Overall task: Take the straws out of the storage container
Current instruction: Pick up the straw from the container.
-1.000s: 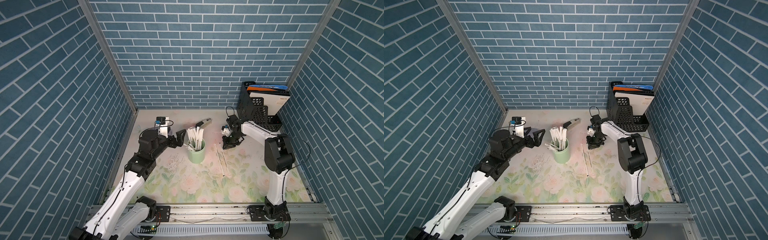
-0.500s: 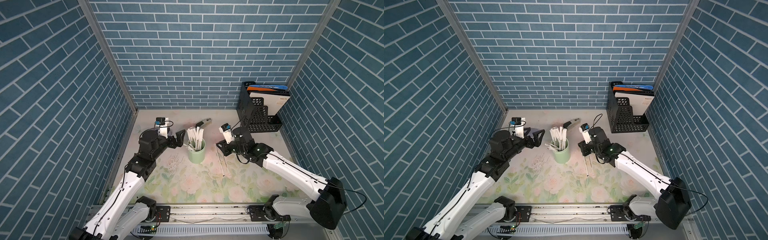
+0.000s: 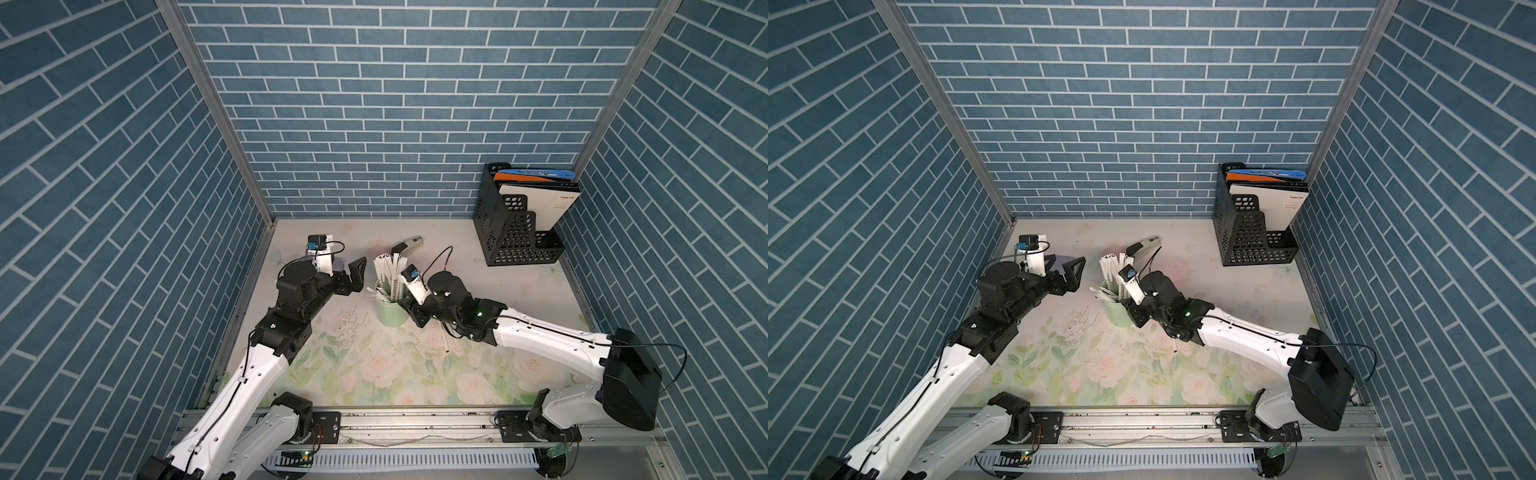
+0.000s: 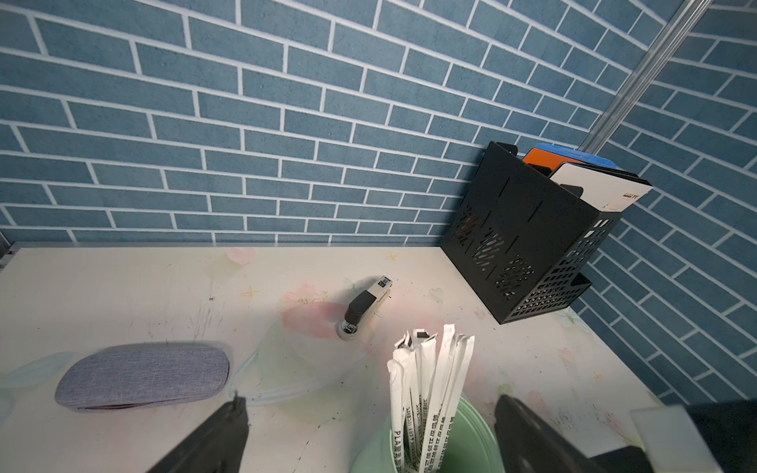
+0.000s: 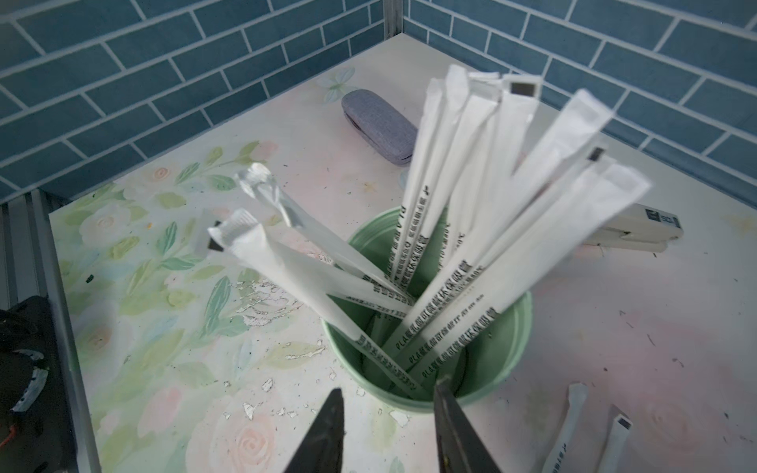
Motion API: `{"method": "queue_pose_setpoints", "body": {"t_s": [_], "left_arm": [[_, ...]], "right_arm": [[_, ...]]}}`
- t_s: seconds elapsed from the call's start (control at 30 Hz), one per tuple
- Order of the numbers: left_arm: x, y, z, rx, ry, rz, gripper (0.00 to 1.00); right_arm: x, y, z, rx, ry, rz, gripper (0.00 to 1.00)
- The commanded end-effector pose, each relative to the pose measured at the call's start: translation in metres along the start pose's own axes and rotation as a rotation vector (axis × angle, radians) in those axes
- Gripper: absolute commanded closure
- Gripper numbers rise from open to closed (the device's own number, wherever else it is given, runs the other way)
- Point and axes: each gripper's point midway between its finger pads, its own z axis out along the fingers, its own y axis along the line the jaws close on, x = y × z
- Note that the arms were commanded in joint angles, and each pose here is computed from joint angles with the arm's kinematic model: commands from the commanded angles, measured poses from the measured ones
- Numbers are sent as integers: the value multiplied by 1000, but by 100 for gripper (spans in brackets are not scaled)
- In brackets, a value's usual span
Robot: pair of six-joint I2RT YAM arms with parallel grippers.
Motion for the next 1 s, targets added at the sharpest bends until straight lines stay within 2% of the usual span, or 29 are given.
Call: {"method": "queue_pose_setpoints", "body": {"t_s": [0.0, 0.27, 0.97], "left_arm": [[1, 1, -1, -7, -3, 9, 0], [1, 0, -1, -4, -2, 9, 0], [0, -1, -1, 4, -3, 9, 0]], "right_arm": [[-20, 7, 5, -4, -41, -65, 64], [-28, 13, 14, -23, -37, -74, 65], [-21, 27, 28, -72, 19, -68, 68]]}}
